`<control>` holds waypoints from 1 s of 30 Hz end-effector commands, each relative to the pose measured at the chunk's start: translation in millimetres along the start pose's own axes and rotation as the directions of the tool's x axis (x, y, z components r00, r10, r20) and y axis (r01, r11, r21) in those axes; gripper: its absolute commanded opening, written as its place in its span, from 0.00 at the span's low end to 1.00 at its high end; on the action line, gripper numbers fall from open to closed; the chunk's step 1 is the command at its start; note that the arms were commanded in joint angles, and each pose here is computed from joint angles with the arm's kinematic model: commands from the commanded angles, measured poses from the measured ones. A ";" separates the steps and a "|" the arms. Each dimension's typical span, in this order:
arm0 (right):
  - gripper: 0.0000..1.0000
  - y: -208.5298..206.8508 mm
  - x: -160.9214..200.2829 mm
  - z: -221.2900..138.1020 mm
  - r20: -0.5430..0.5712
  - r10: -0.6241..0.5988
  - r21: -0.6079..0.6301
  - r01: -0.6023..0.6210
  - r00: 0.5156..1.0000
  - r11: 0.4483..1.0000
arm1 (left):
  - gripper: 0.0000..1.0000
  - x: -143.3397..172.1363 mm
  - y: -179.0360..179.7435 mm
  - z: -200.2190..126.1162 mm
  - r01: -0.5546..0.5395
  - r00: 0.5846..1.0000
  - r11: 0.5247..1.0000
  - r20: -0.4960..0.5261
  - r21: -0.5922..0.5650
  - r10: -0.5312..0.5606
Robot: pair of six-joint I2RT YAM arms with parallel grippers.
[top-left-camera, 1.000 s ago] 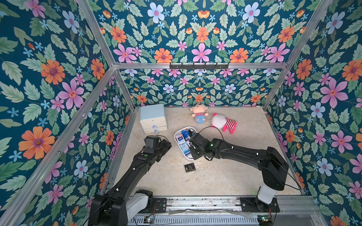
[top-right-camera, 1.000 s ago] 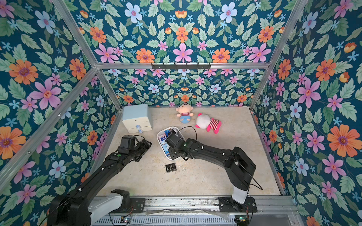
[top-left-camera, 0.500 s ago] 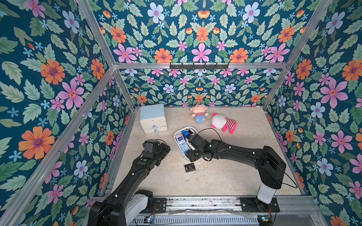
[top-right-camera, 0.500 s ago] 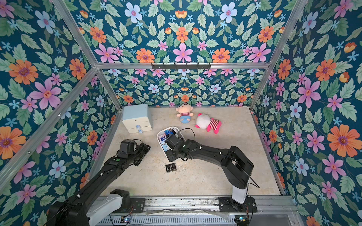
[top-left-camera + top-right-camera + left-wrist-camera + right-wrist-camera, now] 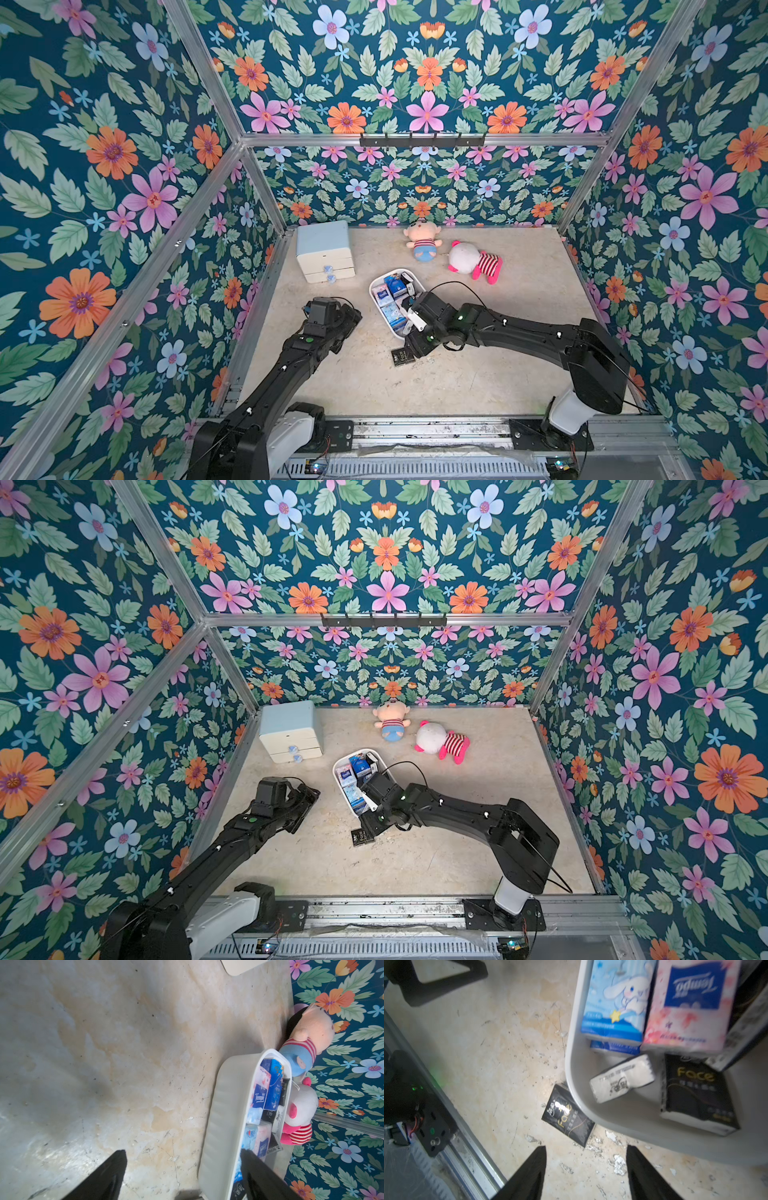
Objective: Put the pocket tissues into the storage box
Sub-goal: Place the pocket tissues in the storage box, then pick up the pocket tissues from the center of the board.
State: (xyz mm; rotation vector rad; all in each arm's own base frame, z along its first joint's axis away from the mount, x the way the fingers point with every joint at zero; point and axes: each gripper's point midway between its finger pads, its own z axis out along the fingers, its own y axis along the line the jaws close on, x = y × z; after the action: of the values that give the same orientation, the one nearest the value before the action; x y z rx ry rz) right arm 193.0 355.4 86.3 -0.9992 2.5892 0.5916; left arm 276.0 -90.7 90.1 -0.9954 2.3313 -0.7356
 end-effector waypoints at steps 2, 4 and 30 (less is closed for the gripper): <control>0.66 10.5 19.6 5.7 -0.054 -0.016 -0.086 0.012 0.998 0.996 | 0.91 -3.0 -7.3 -3.2 -0.006 1.000 1.000 0.008 0.021 0.005; 0.67 14.1 17.3 9.1 -0.051 -0.024 -0.105 0.018 0.998 0.994 | 0.91 -3.3 -7.5 -5.7 -0.008 1.000 1.000 0.011 0.021 0.008; 0.83 25.2 -7.3 66.2 -0.108 -0.141 -0.127 0.127 0.984 0.984 | 0.92 -12.0 14.5 -36.3 -0.030 0.995 0.999 0.095 -0.025 0.032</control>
State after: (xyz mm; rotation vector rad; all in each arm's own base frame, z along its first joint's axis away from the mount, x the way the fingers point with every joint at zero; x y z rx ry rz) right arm 192.2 410.1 38.5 -1.2491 2.5907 0.6885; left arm 255.9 -67.0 111.8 -0.9909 2.2626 -0.6715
